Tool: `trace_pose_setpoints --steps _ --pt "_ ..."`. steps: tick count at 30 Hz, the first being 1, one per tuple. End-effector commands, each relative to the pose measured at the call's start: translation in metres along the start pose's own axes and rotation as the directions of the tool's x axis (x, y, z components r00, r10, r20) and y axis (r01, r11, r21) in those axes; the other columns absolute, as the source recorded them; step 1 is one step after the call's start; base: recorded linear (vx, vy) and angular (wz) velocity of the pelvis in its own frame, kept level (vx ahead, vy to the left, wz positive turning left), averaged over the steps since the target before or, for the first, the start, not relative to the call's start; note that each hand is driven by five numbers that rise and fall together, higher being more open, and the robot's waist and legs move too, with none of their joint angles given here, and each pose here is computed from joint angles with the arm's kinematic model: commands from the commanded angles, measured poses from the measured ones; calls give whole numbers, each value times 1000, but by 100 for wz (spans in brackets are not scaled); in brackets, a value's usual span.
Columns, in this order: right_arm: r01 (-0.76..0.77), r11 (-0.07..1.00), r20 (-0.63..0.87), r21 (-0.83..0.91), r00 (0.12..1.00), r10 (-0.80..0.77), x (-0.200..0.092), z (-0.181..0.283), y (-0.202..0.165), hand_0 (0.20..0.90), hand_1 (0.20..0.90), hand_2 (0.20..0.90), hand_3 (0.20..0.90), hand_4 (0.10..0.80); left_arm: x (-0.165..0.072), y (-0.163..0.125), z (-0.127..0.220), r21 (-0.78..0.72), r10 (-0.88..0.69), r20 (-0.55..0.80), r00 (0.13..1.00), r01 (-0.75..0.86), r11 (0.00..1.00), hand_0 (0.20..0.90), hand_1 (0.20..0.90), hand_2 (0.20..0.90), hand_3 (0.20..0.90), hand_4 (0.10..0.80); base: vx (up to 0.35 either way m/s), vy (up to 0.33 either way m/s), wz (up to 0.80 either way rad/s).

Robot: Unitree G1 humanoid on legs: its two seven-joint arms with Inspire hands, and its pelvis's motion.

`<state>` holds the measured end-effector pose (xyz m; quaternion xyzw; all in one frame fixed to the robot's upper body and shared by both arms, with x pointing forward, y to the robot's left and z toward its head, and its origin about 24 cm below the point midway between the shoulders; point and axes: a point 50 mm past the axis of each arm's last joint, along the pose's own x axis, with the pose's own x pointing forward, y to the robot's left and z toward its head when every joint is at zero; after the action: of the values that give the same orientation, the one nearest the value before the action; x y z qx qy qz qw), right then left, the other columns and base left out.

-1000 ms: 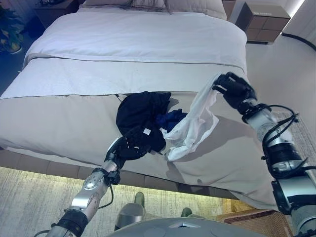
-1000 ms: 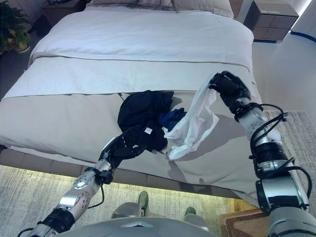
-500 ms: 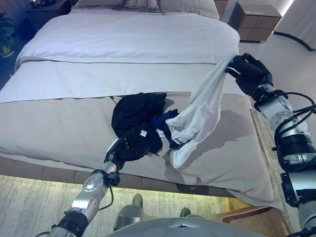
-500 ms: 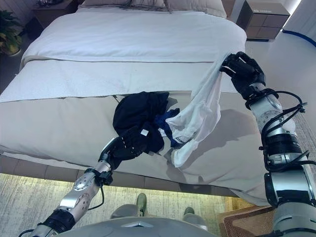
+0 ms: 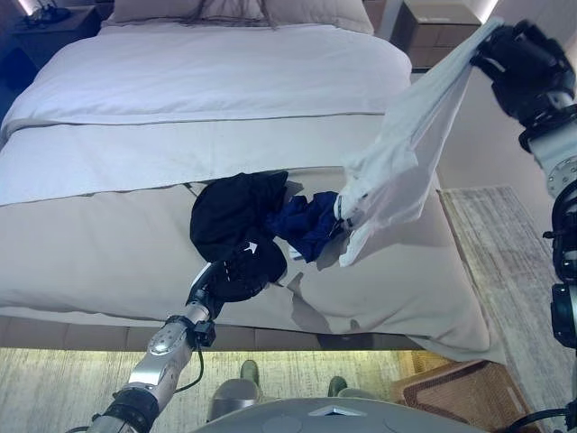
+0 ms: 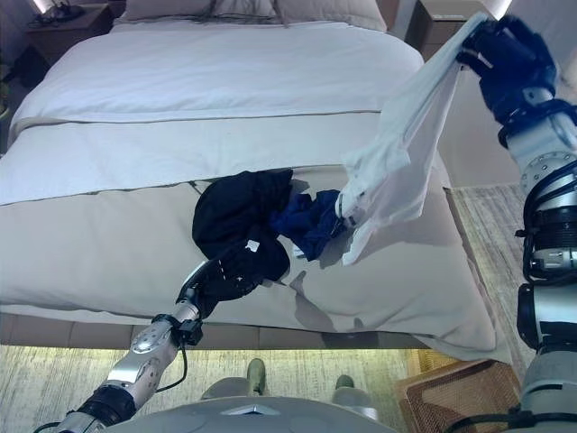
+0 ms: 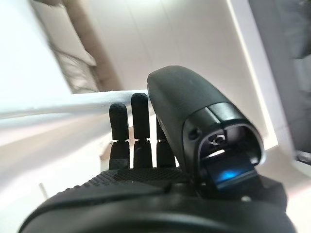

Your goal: Pick up the clothes from the bed and place them into the basket

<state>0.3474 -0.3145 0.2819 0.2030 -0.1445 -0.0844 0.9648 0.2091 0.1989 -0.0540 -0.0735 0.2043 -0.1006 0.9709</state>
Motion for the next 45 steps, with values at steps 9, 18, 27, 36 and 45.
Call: trace_pose_setpoints --steps 9,18,27,36,45 --pt "-23 999 324 33 946 11 -6 95 17 300 300 300 200 100 14 -2 17 68 -28 86 996 23 997 900 900 900 900 800 24 52 -15" --pt "93 995 314 44 944 -102 -11 93 -11 300 300 300 200 100 17 -2 23 102 -53 95 994 43 994 900 900 900 900 800 37 64 -21" --pt "11 995 317 96 948 -41 -18 89 -8 300 300 300 200 100 14 25 45 61 99 166 981 -110 992 900 900 900 900 800 -92 -30 -65" --pt "121 988 292 94 946 -143 -26 85 -50 300 300 300 200 100 23 5 34 39 39 147 988 -45 998 900 900 900 900 800 72 34 -53" --pt "174 975 256 136 945 -204 -36 75 -73 300 300 300 200 100 18 20 35 50 116 138 984 -124 991 900 900 900 900 800 18 29 -20"
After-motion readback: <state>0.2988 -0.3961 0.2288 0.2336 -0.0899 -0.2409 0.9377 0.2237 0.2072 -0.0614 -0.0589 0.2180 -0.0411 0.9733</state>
